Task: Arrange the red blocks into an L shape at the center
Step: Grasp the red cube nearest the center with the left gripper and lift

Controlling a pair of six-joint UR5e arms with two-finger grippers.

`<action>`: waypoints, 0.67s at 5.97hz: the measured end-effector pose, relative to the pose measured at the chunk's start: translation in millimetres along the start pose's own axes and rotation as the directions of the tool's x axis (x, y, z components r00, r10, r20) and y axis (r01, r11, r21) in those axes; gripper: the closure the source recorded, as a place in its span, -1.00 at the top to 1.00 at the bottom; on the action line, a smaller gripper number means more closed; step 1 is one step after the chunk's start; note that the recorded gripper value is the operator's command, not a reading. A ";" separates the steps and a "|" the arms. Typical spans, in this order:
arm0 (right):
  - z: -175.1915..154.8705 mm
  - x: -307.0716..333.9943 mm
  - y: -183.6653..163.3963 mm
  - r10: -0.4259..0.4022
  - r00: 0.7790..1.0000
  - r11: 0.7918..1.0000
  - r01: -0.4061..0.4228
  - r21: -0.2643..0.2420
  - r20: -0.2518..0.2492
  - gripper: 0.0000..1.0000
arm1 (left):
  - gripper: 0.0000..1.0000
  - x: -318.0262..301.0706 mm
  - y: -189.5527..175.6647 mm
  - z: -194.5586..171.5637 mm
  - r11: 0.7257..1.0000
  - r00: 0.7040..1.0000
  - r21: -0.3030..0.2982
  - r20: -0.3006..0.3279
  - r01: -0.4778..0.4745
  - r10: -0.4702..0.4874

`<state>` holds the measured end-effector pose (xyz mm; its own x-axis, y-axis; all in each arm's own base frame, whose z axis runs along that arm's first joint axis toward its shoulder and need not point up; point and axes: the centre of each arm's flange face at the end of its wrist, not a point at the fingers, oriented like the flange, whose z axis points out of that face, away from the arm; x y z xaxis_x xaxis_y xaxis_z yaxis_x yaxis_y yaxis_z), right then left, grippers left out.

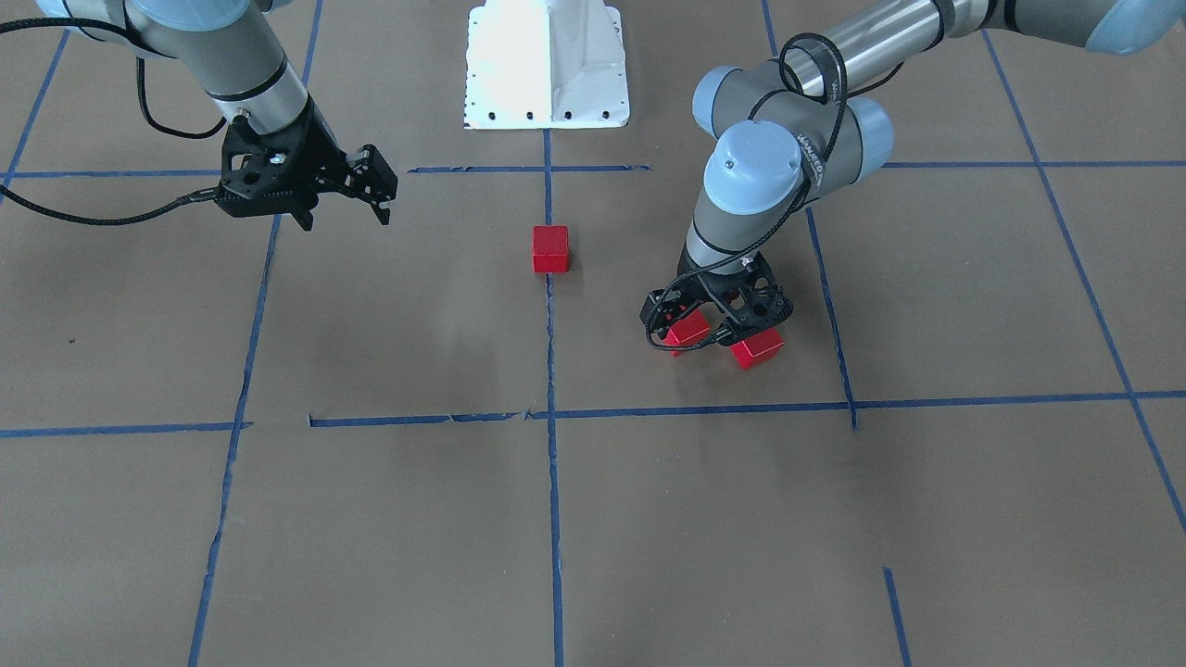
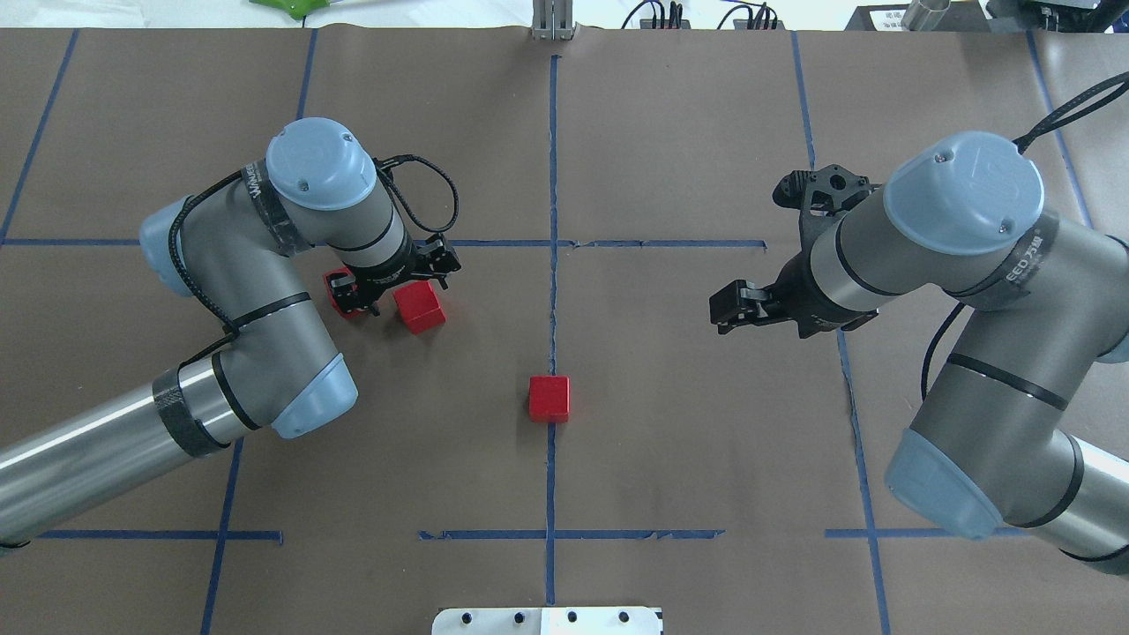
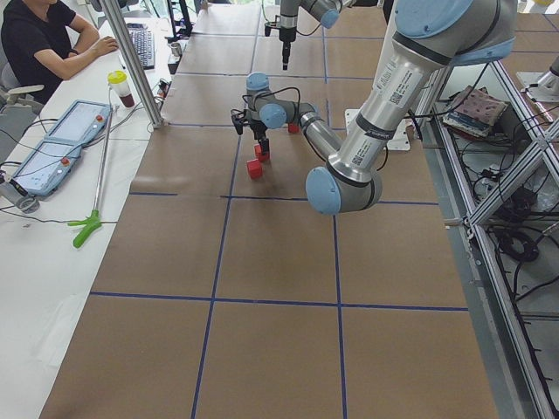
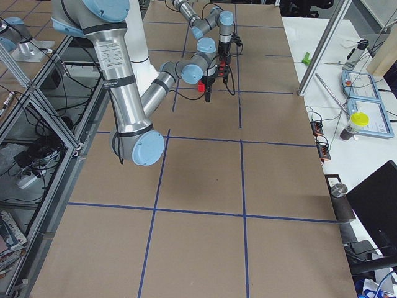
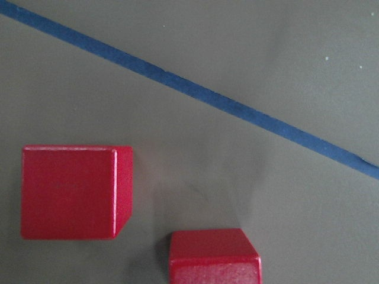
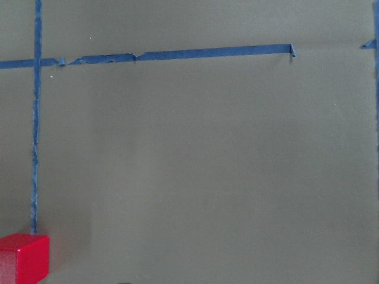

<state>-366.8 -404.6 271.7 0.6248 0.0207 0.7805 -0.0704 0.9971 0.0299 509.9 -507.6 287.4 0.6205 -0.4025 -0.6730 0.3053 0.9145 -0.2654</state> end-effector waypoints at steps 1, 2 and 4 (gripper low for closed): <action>-1.1 -0.2 0.5 -0.001 1.000 1.000 0.001 0.000 0.002 1.00 | 0.91 3.6 0.0 7.7 1.000 1.000 0.006 0.013 0.001 -0.002; -1.2 0.9 0.1 0.000 1.000 1.000 0.000 0.001 0.001 1.00 | 0.22 4.7 2.5 12.5 1.000 1.000 0.006 0.021 -0.001 0.000; 0.1 1.8 -0.1 0.001 1.000 1.000 -0.001 0.000 -0.002 1.00 | -1.00 4.8 3.4 13.9 1.000 1.000 0.006 0.023 -0.001 0.001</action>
<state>-365.8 -404.6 273.2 0.6264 0.0214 0.7792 -0.0707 0.9971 0.0294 524.0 -506.9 292.8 0.6371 -0.4025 -0.6574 0.3093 0.9147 -0.2602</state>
